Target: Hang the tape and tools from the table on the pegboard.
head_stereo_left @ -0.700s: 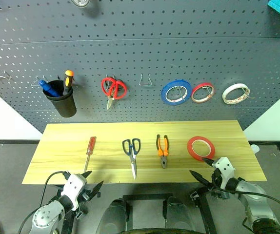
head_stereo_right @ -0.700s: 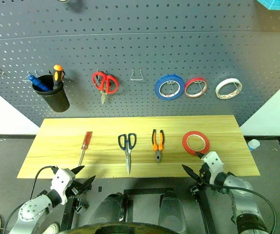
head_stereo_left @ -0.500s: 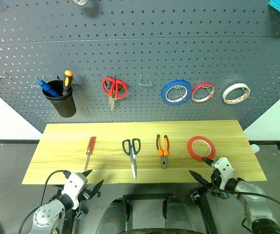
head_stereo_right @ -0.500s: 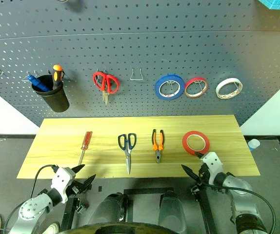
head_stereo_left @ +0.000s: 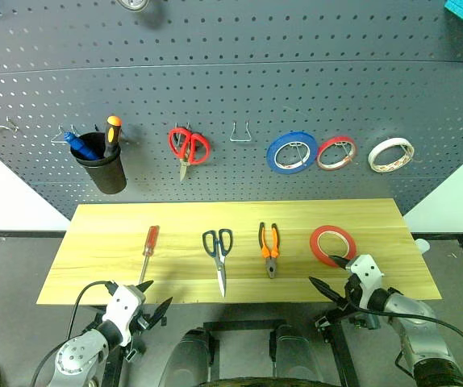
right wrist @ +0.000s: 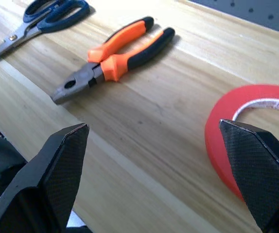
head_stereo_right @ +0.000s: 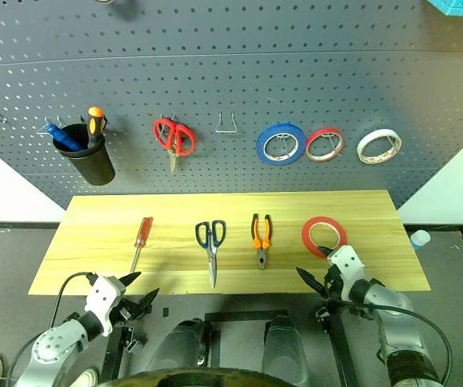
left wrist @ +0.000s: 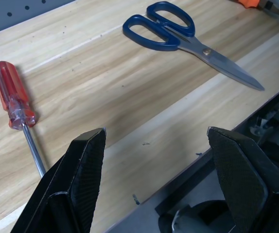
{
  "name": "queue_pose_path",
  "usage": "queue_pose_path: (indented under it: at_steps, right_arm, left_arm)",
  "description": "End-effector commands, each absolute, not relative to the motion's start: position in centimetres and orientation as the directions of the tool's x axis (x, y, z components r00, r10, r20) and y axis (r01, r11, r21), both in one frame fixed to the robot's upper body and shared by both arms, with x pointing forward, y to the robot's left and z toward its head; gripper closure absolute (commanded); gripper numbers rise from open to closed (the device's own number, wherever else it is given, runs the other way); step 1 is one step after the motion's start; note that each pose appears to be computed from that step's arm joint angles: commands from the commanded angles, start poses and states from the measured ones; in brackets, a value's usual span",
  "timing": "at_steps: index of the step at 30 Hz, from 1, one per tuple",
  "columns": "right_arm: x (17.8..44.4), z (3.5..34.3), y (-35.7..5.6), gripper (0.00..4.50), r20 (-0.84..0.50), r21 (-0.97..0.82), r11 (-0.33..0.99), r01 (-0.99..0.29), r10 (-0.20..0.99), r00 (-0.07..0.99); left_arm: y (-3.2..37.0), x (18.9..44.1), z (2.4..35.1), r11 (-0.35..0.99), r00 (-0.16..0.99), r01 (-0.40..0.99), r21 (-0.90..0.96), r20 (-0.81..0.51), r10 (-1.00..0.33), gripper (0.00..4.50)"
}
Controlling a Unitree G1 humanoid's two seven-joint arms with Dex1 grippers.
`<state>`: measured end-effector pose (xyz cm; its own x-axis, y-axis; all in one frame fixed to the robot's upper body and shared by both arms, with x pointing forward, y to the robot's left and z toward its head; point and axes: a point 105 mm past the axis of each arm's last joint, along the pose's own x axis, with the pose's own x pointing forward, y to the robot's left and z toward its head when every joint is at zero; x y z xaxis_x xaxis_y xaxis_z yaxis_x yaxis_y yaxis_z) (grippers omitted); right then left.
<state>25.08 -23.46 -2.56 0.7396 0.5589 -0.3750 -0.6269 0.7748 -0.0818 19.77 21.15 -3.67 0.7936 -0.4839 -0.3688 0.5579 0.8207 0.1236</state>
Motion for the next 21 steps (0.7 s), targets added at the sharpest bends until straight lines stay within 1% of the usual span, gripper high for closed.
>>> queue_pose_path:
  at_steps: [1, 15, 18, 21]
  right_arm:
    - [25.5, -1.3, -23.0, 0.00, -0.344, -0.097, 0.771, -0.630, 0.568, 0.748]
    - [25.9, -0.8, -22.8, 0.00, -0.351, -0.108, 0.768, -0.631, 0.564, 0.747]
    - [26.5, -0.9, -23.1, 0.00, -0.376, -0.127, 0.767, -0.629, 0.549, 0.746]
    - [27.3, -1.0, -23.7, 0.00, -0.397, -0.139, 0.776, -0.616, 0.526, 0.752]
  left_arm:
    - [21.3, 19.9, -3.3, 0.818, 0.801, 0.557, 0.144, -0.355, -0.482, 1.03]
    - [20.8, 20.1, -2.5, 0.815, 0.806, 0.558, 0.156, -0.337, -0.487, 1.03]
    - [20.4, 21.3, -1.6, 0.807, 0.806, 0.569, 0.160, -0.301, -0.509, 1.03]
    - [19.5, 22.4, -1.3, 0.759, 0.769, 0.627, 0.175, -0.298, -0.566, 1.03]
